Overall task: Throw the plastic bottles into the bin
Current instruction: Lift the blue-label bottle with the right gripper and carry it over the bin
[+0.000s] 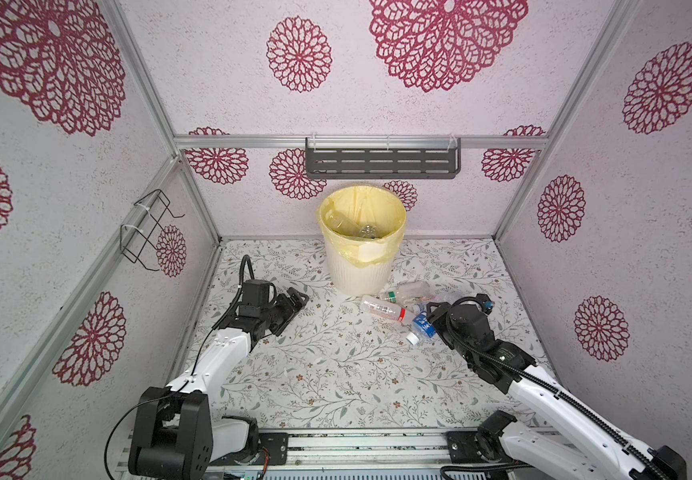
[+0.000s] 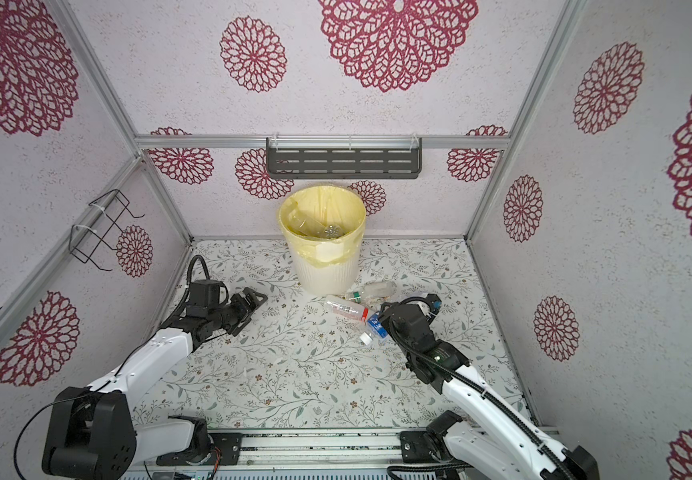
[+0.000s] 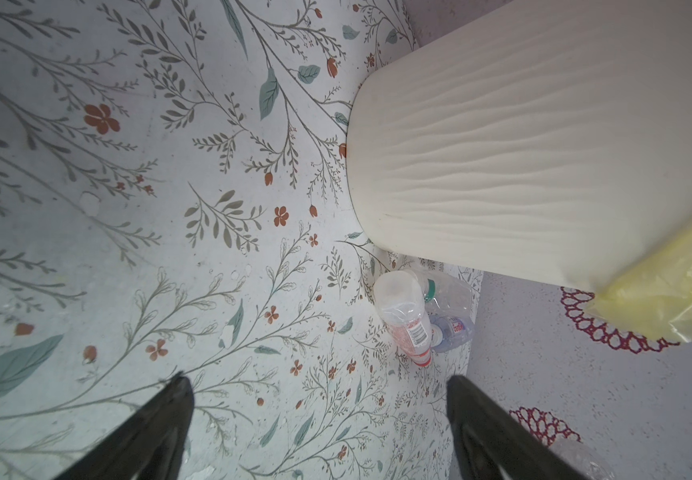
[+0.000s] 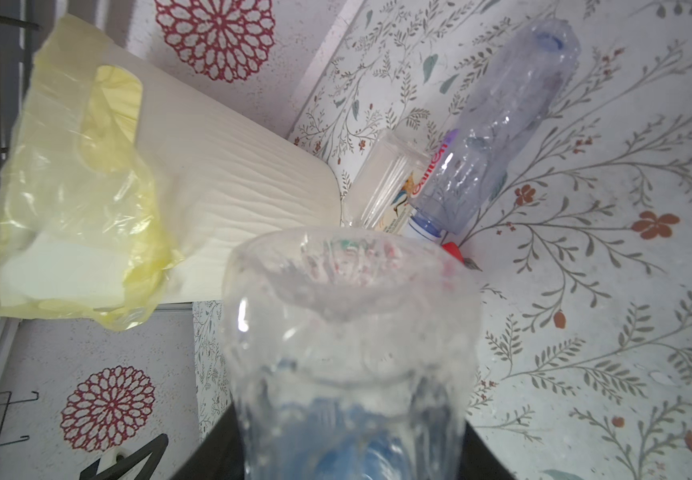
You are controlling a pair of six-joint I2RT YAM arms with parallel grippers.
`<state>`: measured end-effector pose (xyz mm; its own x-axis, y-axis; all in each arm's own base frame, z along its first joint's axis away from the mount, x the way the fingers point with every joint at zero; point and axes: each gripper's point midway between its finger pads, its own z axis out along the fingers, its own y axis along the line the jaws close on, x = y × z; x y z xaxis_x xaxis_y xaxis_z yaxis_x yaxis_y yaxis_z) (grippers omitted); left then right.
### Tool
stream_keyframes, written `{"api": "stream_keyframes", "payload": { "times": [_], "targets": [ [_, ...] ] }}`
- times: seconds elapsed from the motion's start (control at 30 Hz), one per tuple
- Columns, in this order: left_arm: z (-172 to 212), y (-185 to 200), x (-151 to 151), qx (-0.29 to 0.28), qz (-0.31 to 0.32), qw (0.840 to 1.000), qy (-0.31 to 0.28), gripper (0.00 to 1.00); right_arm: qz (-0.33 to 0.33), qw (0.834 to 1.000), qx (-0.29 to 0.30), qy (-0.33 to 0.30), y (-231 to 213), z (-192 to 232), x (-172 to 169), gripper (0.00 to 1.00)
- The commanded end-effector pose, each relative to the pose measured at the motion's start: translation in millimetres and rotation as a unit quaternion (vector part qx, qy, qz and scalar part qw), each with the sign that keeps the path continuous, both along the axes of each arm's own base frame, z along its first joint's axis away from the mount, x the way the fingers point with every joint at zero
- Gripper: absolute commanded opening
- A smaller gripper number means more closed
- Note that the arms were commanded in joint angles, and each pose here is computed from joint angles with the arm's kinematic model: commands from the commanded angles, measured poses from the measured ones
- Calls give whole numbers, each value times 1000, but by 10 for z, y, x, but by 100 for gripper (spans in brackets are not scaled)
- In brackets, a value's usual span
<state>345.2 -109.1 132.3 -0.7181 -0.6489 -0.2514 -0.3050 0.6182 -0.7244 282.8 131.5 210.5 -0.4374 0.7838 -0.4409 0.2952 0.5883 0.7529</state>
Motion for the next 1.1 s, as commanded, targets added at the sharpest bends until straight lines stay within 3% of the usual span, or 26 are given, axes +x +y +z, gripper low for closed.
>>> {"api": "stream_keyframes", "payload": {
  "times": [0.0, 0.43, 0.9, 1.07],
  "targets": [
    [103, -13, 65, -2, 3, 1000, -15, 97, 2, 998, -17, -59, 2, 380, 109, 47],
    [186, -51, 114, -9, -3, 1000, -15, 97, 61, 982, -41, -173, 296, 1378, 427, 47],
    [123, -26, 80, -2, -3, 1000, -10, 97, 96, 961, -49, -253, 293, 1860, 274, 48],
    [155, -79, 89, -18, -11, 1000, -10, 97, 115, 955, -59, -269, 485, 2084, 466, 48]
  ]
}}
